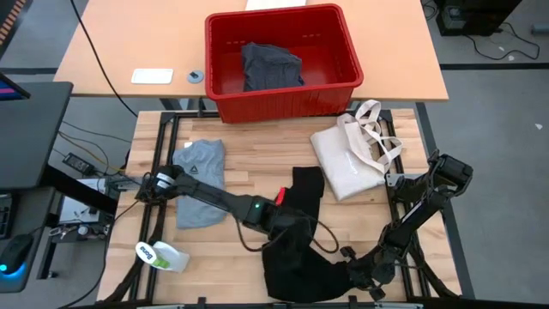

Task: Fold Laundry from Bin
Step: Fold the black shirt

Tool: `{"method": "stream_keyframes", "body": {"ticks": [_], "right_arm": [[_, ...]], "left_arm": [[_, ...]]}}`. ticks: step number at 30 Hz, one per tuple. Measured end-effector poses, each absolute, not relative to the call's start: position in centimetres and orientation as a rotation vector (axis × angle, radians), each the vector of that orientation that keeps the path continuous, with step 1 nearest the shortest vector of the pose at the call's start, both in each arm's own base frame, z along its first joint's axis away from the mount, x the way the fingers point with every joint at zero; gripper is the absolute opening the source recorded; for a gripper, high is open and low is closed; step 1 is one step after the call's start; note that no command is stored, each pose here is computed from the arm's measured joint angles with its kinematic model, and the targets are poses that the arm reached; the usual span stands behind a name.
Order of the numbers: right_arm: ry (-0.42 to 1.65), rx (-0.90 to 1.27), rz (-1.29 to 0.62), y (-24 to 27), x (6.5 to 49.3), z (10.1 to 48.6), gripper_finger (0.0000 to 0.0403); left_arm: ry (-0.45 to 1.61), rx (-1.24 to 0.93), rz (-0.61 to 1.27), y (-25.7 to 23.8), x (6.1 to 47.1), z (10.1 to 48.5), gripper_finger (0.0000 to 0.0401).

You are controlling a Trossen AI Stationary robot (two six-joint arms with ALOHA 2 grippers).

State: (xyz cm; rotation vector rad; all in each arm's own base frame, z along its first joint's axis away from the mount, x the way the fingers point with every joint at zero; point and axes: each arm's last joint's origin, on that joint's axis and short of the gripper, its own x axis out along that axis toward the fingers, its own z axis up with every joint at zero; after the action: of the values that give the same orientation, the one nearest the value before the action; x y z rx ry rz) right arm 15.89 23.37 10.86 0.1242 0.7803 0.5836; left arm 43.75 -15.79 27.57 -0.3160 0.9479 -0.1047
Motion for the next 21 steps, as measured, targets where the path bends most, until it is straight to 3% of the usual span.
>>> {"method": "stream_keyframes", "body": {"ticks": [5,12,17,21], "right_arm": [[0.889,0.185,0.507,22.9,15.7,10.3,0.0135],[0.901,0.199,0.504,22.8,15.7,10.7,0.0135],[0.917,0.205,0.467,22.6,15.6,12.5,0.0135],[0.910,0.162,0.376,22.1,15.7,13.8,0.0134]], "left_arm": [[1.069,-0.400,-0.328,-16.7,45.0,24.3,0.0242],[1.264,-0.532,-0.483,-19.6,44.7,20.4,0.0227],[1.272,-0.568,-0.548,-22.0,43.9,20.6,0.0151],[1.234,-0.478,-0.576,-23.9,43.1,20.7,0.0031]]}}
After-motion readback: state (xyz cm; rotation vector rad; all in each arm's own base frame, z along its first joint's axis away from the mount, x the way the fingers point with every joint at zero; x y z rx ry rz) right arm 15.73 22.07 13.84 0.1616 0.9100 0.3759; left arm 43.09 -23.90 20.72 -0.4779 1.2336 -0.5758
